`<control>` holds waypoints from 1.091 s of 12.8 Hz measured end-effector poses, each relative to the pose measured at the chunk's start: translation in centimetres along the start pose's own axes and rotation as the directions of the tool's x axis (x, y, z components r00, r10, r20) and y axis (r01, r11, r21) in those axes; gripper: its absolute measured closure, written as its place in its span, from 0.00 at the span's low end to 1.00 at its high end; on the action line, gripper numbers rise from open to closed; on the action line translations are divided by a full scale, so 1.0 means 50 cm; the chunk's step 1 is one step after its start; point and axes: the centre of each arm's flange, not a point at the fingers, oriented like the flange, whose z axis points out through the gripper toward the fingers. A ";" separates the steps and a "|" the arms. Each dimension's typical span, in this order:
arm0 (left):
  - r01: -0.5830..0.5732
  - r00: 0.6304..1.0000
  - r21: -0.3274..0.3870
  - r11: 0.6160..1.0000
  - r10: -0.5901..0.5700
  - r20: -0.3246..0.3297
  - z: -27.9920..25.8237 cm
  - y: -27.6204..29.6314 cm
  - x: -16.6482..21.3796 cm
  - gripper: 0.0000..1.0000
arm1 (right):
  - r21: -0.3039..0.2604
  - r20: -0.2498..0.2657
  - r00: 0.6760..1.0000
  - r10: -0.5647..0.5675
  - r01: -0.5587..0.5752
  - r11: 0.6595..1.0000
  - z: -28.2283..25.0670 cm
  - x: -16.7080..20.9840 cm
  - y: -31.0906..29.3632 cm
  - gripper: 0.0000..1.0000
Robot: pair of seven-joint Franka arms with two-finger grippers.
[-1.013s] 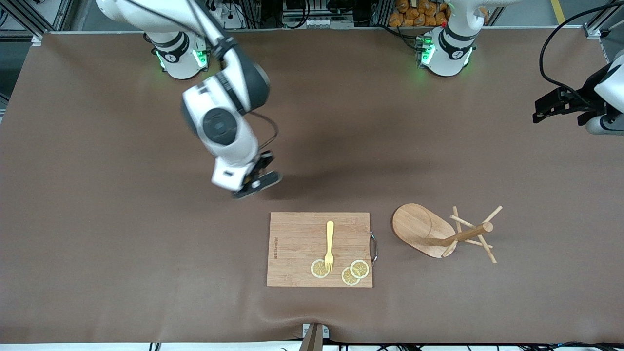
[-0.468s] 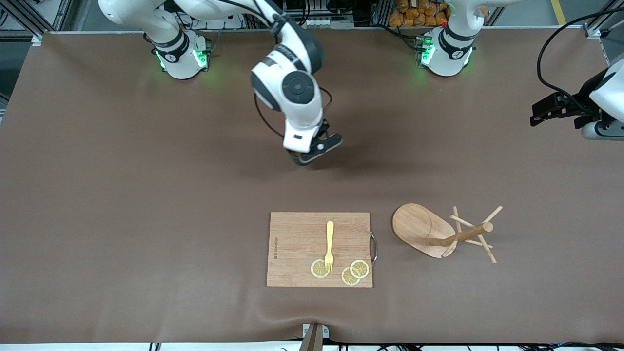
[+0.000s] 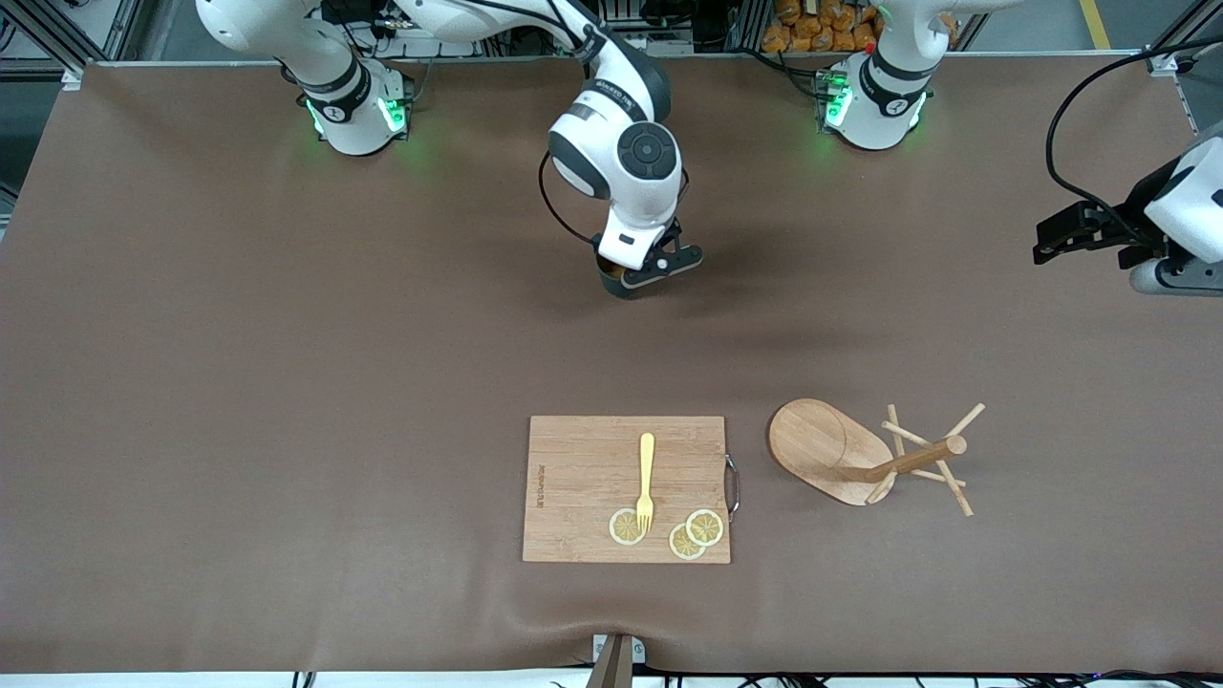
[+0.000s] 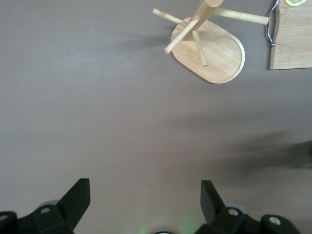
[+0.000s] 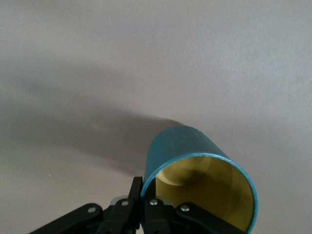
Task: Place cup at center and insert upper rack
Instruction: 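Lift the mug with the right gripper and carry it toward the table center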
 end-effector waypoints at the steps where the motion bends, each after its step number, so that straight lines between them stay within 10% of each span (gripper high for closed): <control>1: -0.003 1.000 0.000 1.000 0.003 0.000 0.003 0.003 0.003 0.00 | -0.002 0.003 1.000 0.008 -0.008 1.000 0.007 -0.003 -0.006 0.96; 14: -0.009 1.000 0.001 1.000 0.009 -0.019 -0.007 0.010 0.004 0.00 | 0.011 -0.023 0.999 0.047 -0.047 0.999 0.051 0.004 -0.024 0.89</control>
